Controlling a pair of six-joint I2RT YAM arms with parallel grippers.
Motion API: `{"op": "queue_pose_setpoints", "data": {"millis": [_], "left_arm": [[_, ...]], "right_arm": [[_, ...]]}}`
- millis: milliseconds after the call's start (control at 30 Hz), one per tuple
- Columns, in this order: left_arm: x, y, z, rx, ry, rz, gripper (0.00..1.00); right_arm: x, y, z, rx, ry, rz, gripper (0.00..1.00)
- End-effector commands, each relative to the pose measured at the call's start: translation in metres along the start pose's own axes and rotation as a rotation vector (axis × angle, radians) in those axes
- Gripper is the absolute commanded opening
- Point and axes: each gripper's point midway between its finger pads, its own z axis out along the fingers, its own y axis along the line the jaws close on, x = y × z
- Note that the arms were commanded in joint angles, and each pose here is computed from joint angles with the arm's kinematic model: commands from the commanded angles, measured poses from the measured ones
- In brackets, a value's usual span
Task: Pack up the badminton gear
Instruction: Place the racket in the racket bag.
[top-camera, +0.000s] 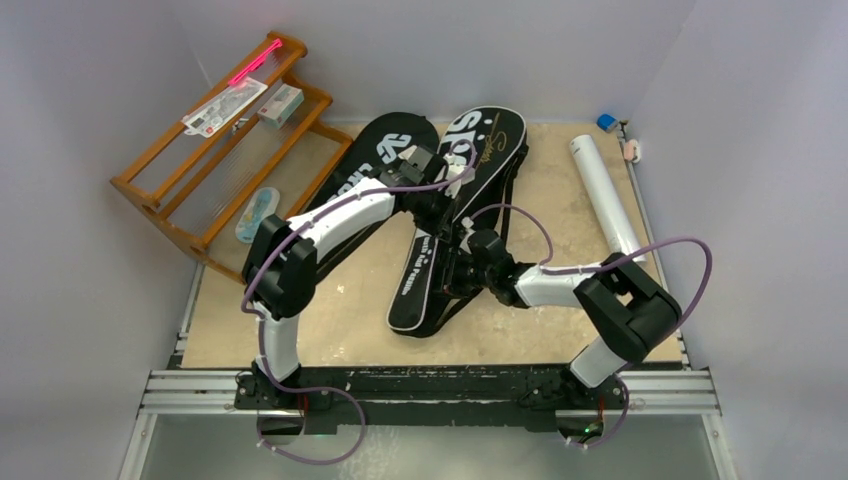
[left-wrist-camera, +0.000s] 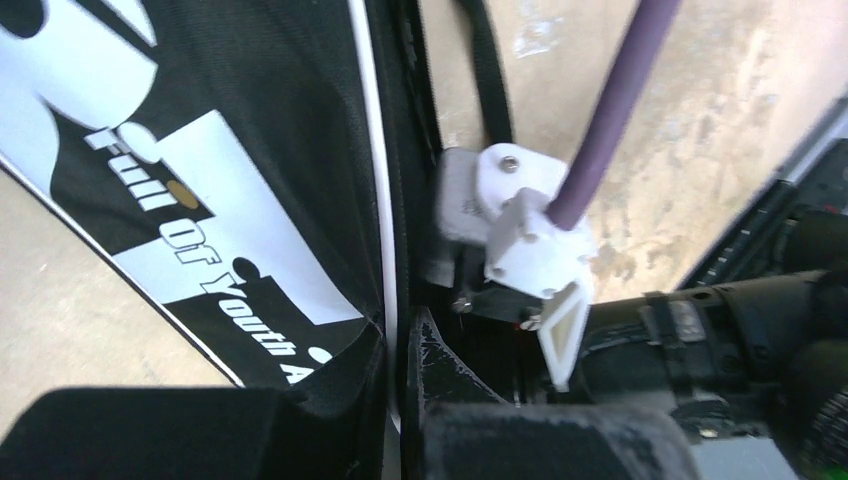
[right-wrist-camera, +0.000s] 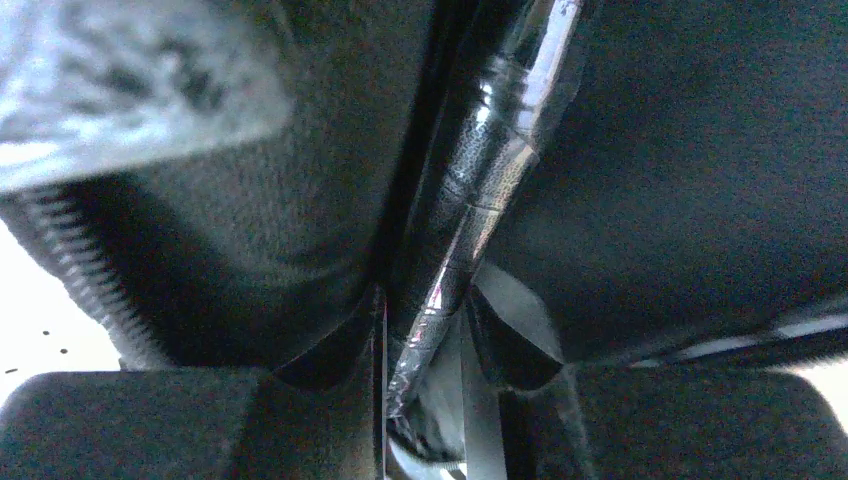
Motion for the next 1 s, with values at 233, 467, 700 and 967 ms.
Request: {"op": "queue_pose_setpoints", "data": {"millis": [233, 467, 700, 967], "left_arm": [[-0.008, -0.098, -0.038, 0.546, -0.014, -0.027, 0.00], [-0.018, -0.020, -0.027, 0.067, -0.073, -0.009, 0.00], [-0.018, 0.041, -0.039, -0.310, -0.075, 0.035, 0.00], [-0.013, 0.047, -0.039, -0.341, -0.056, 0.069, 0.00]], "right_arm": [[-0.051, 0.038, -0.008, -0.188, -0.279, -0.213, 0.27], [-0.049, 0.019, -0.026, -0.094, -0.322, -0.166, 0.59], [-0.056, -0.005, -0.063, 0.101, -0.404, -0.145, 0.74], [-0.112, -0.057, -0.141, 0.331, -0.574, -0.006, 0.70]]}}
